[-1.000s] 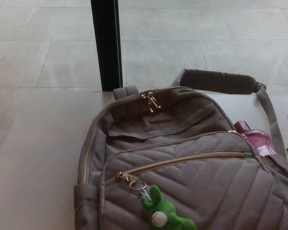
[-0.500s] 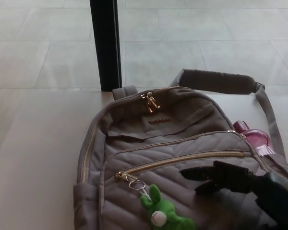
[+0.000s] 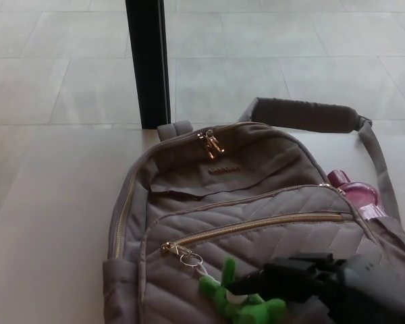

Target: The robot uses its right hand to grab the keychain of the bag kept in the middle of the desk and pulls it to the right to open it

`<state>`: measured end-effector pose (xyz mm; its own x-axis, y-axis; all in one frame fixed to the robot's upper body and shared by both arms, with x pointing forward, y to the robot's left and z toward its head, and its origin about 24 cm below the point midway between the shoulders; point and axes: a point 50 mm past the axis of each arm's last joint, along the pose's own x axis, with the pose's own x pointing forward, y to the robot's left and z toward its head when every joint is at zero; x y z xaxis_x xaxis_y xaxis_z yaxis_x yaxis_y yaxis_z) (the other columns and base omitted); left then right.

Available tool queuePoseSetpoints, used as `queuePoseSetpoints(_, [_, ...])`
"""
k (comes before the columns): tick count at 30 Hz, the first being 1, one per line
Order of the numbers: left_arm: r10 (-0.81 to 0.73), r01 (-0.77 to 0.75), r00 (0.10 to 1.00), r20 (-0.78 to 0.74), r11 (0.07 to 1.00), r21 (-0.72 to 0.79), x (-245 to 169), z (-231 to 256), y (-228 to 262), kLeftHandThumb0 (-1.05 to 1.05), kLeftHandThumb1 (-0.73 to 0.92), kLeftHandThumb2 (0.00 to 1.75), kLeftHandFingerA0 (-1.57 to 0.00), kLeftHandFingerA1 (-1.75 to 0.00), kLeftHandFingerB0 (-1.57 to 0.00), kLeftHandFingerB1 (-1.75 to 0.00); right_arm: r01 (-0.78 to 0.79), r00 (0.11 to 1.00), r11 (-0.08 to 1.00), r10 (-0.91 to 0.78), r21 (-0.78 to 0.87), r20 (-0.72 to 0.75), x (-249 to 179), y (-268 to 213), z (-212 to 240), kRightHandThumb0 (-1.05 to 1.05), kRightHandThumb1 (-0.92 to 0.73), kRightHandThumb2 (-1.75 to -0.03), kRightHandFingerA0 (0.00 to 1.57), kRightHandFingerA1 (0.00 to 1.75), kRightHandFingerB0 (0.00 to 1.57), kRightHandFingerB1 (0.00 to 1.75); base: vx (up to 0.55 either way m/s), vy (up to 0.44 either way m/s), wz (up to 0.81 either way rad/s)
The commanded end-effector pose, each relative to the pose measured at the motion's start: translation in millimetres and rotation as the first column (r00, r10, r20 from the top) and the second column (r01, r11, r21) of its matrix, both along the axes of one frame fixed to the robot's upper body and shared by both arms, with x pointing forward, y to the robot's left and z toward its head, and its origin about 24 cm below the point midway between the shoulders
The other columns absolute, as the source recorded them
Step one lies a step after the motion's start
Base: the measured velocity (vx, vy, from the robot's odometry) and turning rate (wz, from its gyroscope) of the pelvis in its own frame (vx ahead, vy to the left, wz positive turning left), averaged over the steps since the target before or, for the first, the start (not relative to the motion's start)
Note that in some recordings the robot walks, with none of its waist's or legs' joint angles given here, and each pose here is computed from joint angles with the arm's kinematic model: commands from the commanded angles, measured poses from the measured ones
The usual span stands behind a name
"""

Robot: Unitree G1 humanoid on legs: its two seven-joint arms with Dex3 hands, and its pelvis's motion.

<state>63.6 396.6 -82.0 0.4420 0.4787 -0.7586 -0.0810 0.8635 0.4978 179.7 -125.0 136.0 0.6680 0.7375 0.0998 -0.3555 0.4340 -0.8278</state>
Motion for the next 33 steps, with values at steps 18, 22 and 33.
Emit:
queuePoseSetpoints(18, [-0.083,0.084,0.995,-0.047,0.996,0.008,-7.5,0.3,0.2,-0.6,0.61,0.59,-0.73,-0.64,-0.53,-0.41,0.095,0.985,0.982,-0.07,-0.162,0.155,-1.1,6.5,-3.2,-0.67,-0.67,-0.61,0.78,0.65,0.51,0.41,0.0,0.0,0.0])
queuePoseSetpoints(22, [-0.142,0.143,0.987,-0.071,0.989,0.019,-8.3,-0.4,-1.7,-0.6,0.63,0.6,-0.73,-0.62,-0.53,-0.4,0.129,0.981,0.979,-0.103,-0.155,0.161,2.5,2.0,-3.8,-0.61,-0.64,-0.6,0.81,0.64,0.52,0.43,0.0,0.0,0.0])
queuePoseSetpoints(33, [-0.185,0.186,0.979,-0.088,0.982,0.007,-13.0,-1.4,-4.1,-0.6,0.66,0.6,-0.71,-0.57,-0.56,-0.41,0.107,0.987,0.984,-0.088,-0.145,0.134,1.5,9.7,-15.0,-0.54,-0.61,-0.59,0.94,0.74,0.55,0.44,0.0,0.0,0.0])
